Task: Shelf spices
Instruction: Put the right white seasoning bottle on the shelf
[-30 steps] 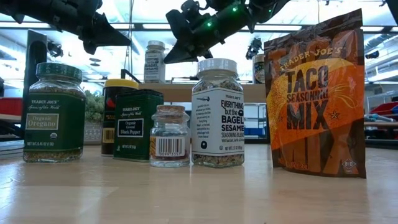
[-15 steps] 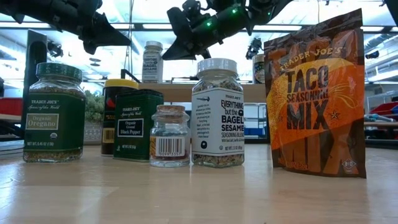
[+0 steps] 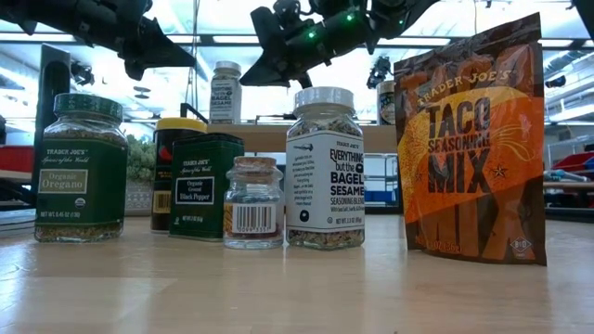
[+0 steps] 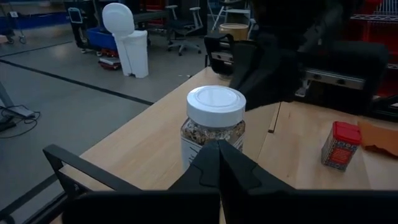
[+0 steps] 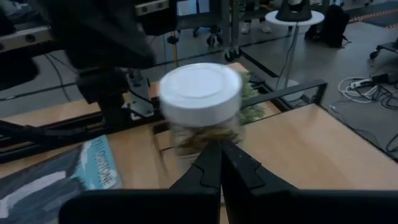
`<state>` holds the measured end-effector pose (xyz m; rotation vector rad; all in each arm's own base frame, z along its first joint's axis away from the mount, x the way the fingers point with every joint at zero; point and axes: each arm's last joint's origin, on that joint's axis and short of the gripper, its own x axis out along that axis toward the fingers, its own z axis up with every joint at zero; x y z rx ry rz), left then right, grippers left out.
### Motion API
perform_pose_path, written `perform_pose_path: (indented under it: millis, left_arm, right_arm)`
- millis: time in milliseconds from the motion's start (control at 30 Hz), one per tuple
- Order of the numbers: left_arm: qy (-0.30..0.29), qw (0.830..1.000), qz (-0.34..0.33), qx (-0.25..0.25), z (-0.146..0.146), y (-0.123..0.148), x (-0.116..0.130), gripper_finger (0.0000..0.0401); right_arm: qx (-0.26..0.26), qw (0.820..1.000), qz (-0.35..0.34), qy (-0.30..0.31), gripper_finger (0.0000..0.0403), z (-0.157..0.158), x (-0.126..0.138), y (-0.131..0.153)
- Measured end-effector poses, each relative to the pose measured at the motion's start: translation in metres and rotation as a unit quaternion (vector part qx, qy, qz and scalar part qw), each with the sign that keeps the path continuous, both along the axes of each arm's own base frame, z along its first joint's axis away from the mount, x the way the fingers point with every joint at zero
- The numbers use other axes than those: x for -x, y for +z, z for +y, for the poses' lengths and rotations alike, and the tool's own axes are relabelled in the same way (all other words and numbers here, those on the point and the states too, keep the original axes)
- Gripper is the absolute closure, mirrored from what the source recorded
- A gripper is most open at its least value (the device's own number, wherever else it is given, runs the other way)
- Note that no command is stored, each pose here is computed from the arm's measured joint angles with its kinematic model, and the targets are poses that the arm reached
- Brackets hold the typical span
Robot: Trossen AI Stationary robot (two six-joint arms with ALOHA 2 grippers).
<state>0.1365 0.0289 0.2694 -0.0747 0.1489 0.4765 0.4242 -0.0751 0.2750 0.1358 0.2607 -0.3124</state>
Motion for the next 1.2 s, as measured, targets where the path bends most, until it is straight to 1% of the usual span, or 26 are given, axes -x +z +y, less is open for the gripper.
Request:
perform_pose_path:
  millis: [133,200,267,400,500,600,667,733,800,867,933,1000,1067,1100,1200]
  left_arm:
    - [0.001,1.000,-0.003,0.006,0.000,0.000,0.000,0.0401]
    - [0.001,1.000,-0.003,0.007,0.000,0.000,0.000,0.0401]
    - [0.001,1.000,-0.004,0.007,0.000,0.000,0.000,0.0401]
    - [0.001,1.000,-0.003,0.007,0.000,0.000,0.000,0.0401]
    - [0.001,1.000,0.002,0.008,0.000,-0.001,0.000,0.0401]
    - [0.002,1.000,0.009,0.005,0.000,-0.002,0.000,0.0401]
    - [0.006,1.000,0.018,0.000,0.000,-0.003,0.001,0.0401]
    - [0.007,1.000,0.023,0.000,0.000,-0.004,0.001,0.0401]
    - [0.007,1.000,0.023,-0.001,0.000,-0.004,0.001,0.0401]
    - [0.007,1.000,0.023,-0.002,0.000,-0.004,0.001,0.0401]
    - [0.006,1.000,0.022,-0.002,0.000,-0.003,0.001,0.0401]
    - [0.006,1.000,0.021,-0.002,0.000,-0.003,0.001,0.0401]
    - [0.006,1.000,0.021,-0.003,0.000,-0.003,0.001,0.0401]
    - [0.006,1.000,0.018,-0.003,0.000,-0.003,0.001,0.0401]
    - [0.006,1.000,0.015,-0.004,0.000,-0.002,0.001,0.0401]
  right_arm:
    - [-0.015,1.000,0.006,-0.002,0.0403,-0.006,0.002,-0.002]
    - [-0.003,1.000,0.028,-0.012,0.0403,-0.004,0.002,-0.005]
    - [0.017,0.997,0.060,-0.042,0.0403,-0.002,0.007,-0.007]
    - [0.032,0.992,0.102,-0.074,0.0403,0.006,0.025,0.010]
    - [0.045,0.981,0.158,-0.102,0.0403,0.025,0.045,0.021]
    - [0.053,0.966,0.217,-0.132,0.0403,0.051,0.073,0.033]
    - [0.041,0.958,0.238,-0.152,0.0403,0.066,0.096,0.038]
    - [0.021,0.954,0.244,-0.172,0.0403,0.079,0.121,0.035]
    - [-0.002,0.958,0.219,-0.185,0.0403,0.094,0.145,0.030]
    - [-0.024,0.965,0.176,-0.190,0.0403,0.108,0.163,0.024]
    - [-0.043,0.975,0.127,-0.176,0.0403,0.119,0.170,0.015]
    - [-0.043,0.984,0.086,-0.151,0.0403,0.126,0.165,0.003]
    - [-0.031,0.990,0.048,-0.128,0.0403,0.127,0.153,-0.005]
    - [-0.026,0.993,0.032,-0.114,0.0403,0.124,0.146,-0.007]
    - [-0.014,0.997,0.016,-0.073,0.0403,0.107,0.119,-0.018]
